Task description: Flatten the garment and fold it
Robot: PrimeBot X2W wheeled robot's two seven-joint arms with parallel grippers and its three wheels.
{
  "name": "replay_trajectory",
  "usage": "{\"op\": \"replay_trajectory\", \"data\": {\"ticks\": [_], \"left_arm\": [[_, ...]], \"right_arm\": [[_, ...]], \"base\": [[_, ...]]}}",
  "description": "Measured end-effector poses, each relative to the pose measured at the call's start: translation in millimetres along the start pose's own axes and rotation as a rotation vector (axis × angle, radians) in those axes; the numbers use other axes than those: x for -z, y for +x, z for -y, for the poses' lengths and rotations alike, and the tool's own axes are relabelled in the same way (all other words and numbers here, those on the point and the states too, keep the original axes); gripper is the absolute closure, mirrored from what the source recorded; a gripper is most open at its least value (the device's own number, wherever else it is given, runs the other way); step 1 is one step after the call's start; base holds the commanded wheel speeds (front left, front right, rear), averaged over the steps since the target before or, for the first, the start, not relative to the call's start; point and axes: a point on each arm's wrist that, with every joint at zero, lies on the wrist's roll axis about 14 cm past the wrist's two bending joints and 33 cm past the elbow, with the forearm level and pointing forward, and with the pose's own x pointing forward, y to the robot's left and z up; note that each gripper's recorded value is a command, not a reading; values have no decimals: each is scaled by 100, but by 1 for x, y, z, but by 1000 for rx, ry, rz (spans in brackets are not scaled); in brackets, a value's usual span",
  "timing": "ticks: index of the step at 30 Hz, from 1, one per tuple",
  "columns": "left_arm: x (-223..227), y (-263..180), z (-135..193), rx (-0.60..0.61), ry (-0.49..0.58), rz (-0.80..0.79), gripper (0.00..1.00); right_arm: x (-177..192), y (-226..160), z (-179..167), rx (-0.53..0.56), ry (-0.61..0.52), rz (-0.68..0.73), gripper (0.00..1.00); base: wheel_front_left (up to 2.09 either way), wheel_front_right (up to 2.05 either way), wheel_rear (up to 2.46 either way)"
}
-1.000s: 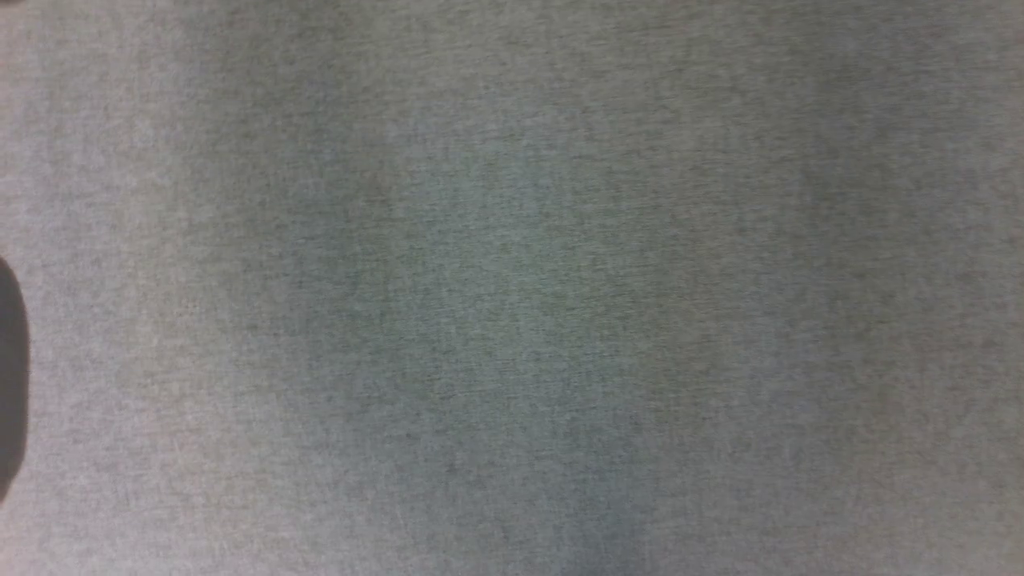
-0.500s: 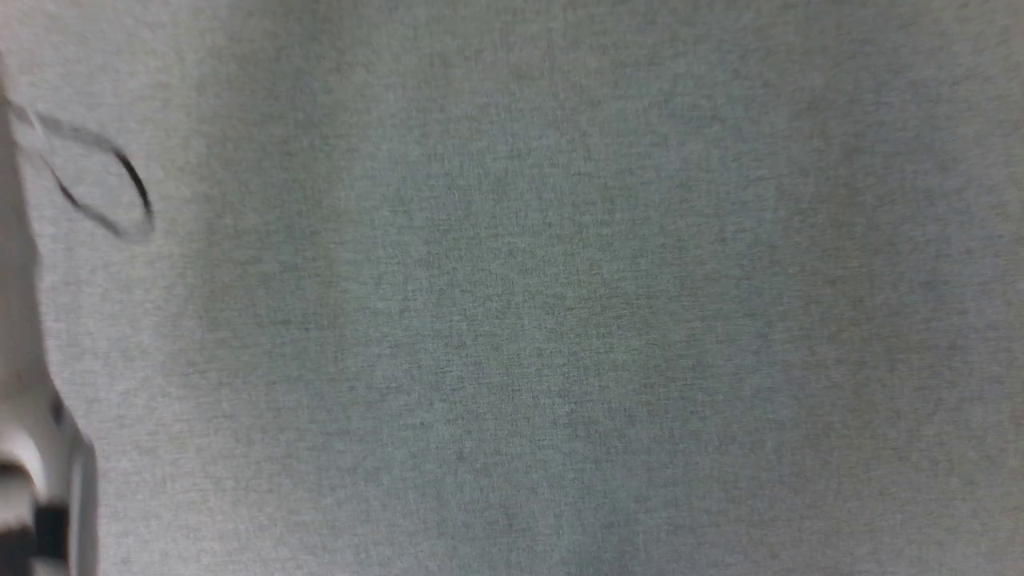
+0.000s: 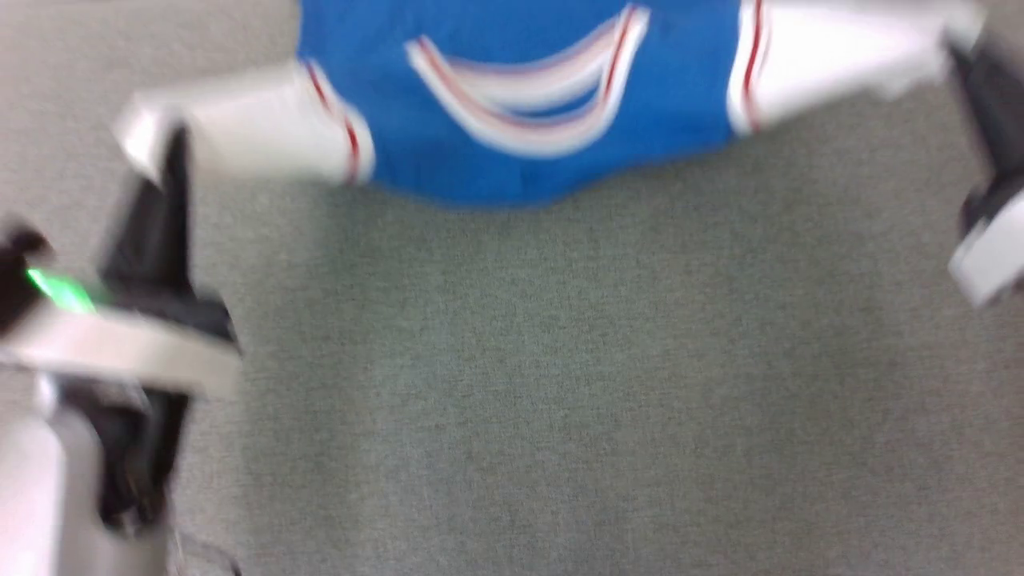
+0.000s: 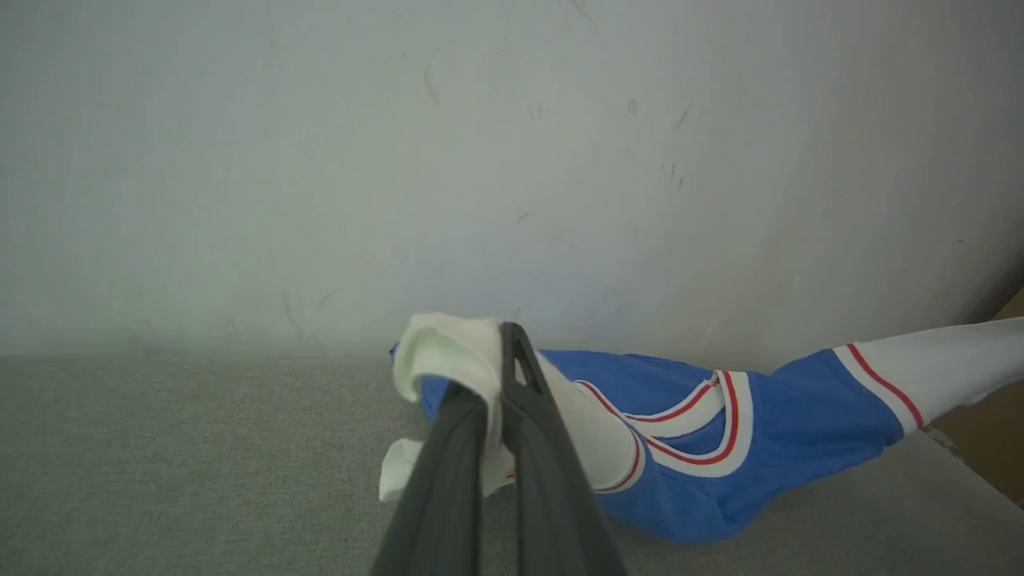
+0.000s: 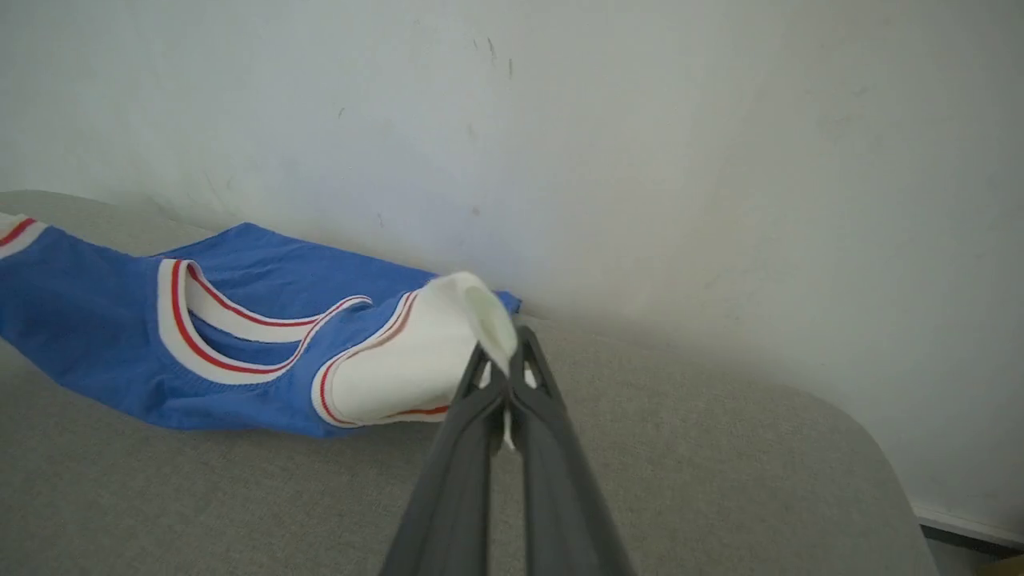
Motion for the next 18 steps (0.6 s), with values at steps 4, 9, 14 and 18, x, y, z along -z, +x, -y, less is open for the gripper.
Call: {"op": "replay_trajectory", "data": {"ticks": [4, 9, 14, 18], "left_arm": [[26, -44, 6, -15, -27, -103, 100], [31, -82, 5, -60, -69, -128, 100], [52, -116, 15, -73, -159, -215, 100], [77, -148, 23, -82, -220, -342, 100]], "right_arm": [[18, -35, -23, -20, 70, -33, 100], [33, -71, -33, 0, 136, -54, 100], [68, -106, -42, 32, 225, -147, 100], [102, -142, -49, 59, 278, -258, 100]], "base": [[0, 0, 0], [0, 0, 0], [0, 0, 0], [0, 0, 0]]}}
